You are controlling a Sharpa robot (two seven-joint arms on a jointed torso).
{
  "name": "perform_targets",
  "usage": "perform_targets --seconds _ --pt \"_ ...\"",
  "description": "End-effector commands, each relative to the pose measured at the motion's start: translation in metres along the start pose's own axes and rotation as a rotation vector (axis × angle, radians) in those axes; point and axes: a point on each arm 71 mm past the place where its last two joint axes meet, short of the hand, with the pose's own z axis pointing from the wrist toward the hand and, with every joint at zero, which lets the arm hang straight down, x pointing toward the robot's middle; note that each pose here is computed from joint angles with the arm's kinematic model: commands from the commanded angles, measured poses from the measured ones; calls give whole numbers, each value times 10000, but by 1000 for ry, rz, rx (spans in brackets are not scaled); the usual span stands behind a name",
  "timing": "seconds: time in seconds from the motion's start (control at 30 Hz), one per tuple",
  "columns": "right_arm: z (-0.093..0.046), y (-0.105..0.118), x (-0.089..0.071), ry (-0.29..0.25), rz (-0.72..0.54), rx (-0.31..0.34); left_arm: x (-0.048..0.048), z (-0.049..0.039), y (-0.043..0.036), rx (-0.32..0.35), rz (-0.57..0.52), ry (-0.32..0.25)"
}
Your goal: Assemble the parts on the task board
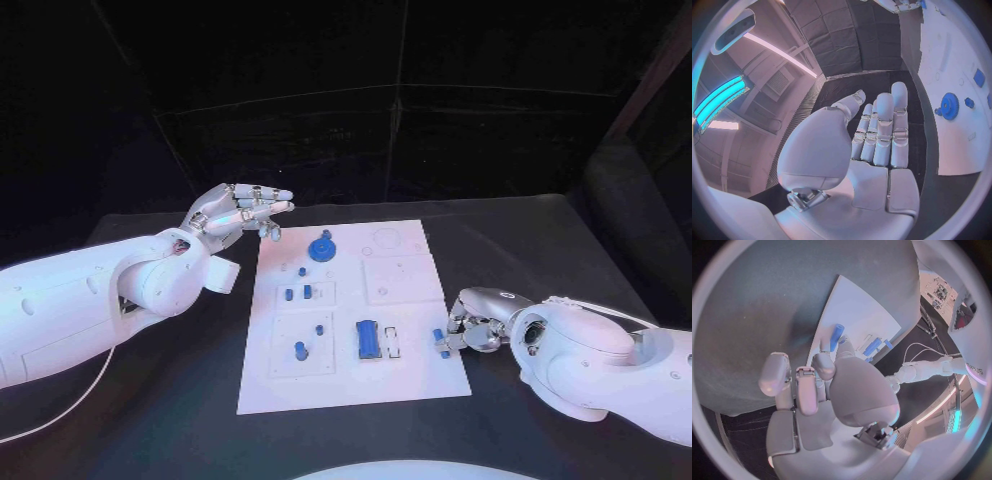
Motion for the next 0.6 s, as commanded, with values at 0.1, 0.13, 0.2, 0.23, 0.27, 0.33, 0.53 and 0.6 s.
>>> perform_targets --seconds 0.1,0.13,0.2,0.23,0.27,0.33,0.53,0.6 --pt "28 13 89 40 -56 5 1 -2 -10 4 -7 7" --pt "34 19 94 37 -63 4 1 -3 -10 4 -7 7" --pt "51 39 104 24 -89 0 1 -4 -11 4 -7 7" --pt "60 52 106 14 -106 -3 1 -5 -11 4 -7 7" --pt "69 66 107 4 -125 -6 0 -6 -11 4 -7 7" --pt "80 84 108 -5 -146 -10 0 -6 -11 4 -7 7" --pt "112 157 122 -30 -215 -23 -6 -13 -11 2 -7 6" --pt "109 168 125 -31 -220 -24 -9 -15 -11 1 -7 6"
